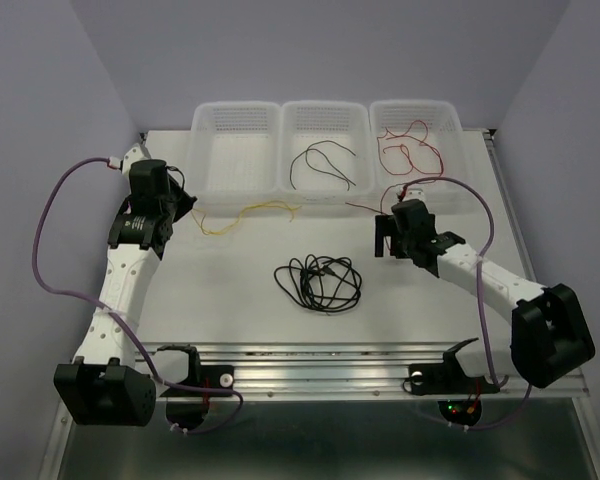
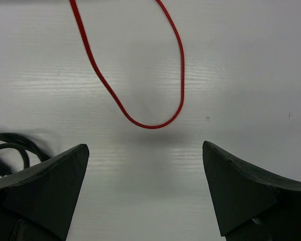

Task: Untangle the cables

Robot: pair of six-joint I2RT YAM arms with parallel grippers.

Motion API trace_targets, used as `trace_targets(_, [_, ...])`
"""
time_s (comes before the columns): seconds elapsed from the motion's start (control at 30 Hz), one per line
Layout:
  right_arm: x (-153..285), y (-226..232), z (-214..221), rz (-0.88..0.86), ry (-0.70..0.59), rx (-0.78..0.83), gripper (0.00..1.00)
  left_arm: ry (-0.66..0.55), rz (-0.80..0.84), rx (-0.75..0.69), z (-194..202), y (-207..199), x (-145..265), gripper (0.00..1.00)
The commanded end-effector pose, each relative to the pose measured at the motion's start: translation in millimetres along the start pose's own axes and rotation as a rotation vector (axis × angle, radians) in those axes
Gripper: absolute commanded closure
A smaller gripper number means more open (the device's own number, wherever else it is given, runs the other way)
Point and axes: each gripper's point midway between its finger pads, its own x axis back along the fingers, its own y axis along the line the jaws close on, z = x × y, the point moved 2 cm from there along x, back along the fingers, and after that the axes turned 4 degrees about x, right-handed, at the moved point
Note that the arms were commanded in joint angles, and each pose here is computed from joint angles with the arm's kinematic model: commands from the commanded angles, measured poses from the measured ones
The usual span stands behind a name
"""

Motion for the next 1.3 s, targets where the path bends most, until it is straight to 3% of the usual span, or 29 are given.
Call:
trace_targets(0.0, [-22, -3, -10, 0.050, -0.060, 0.010, 0.00, -0.021, 0.054, -0.013, -4, -9, 4, 1.00])
trace_targets(0.13, [-49, 2, -5, 0.057, -0.055, 0.047, 0.00, -0.022, 0.053, -0.016, -4, -9, 5, 1.00])
trace_targets(0.23, [-68, 3, -1, 0.087, -0.045, 0.051, 0.07, -0.028, 0.054, -0.017, -5, -8, 6, 1.00])
trace_targets(0.3, [-74, -2, -4, 0.140, -0.049, 0.040, 0.36, -0.030, 0.052, -0.016, -6, -8, 7, 1.00])
trace_targets(0.33, [-76, -2, -9, 0.153, -0.060, 0.029, 0.57, -0.029, 0.053, -0.018, -5, -8, 7, 1.00])
trace_targets(0.37, [-73, -4, -11, 0.176, -0.049, 0.009, 0.91, -0.032, 0.055, -0.018, -6, -9, 9, 1.00])
trace_targets(0.4, [-69, -5, -17, 0.176, -0.061, 0.003, 0.99, -0.033, 0.054, -0.019, -7, -9, 9, 1.00])
trace_targets(0.63, [3, 16, -112, -0.021, -0.301, -0.052, 0.99, -0.030, 0.067, -0.020, -6, -11, 9, 1.00])
trace_targets(0.8, [34, -7, -209, 0.021, -0.489, -0.092, 0.99, -0.031, 0.070, -0.024, -6, -11, 9, 1.00])
trace_targets(1.07, [12, -98, -330, 0.197, -0.669, -0.192, 0.99, -0.057, 0.084, -0.027, -12, -14, 15, 1.00])
trace_targets(1.27, [-40, -123, -363, 0.144, -0.685, -0.215, 0.99, -0.069, 0.087, -0.025, -16, -16, 16, 1.00])
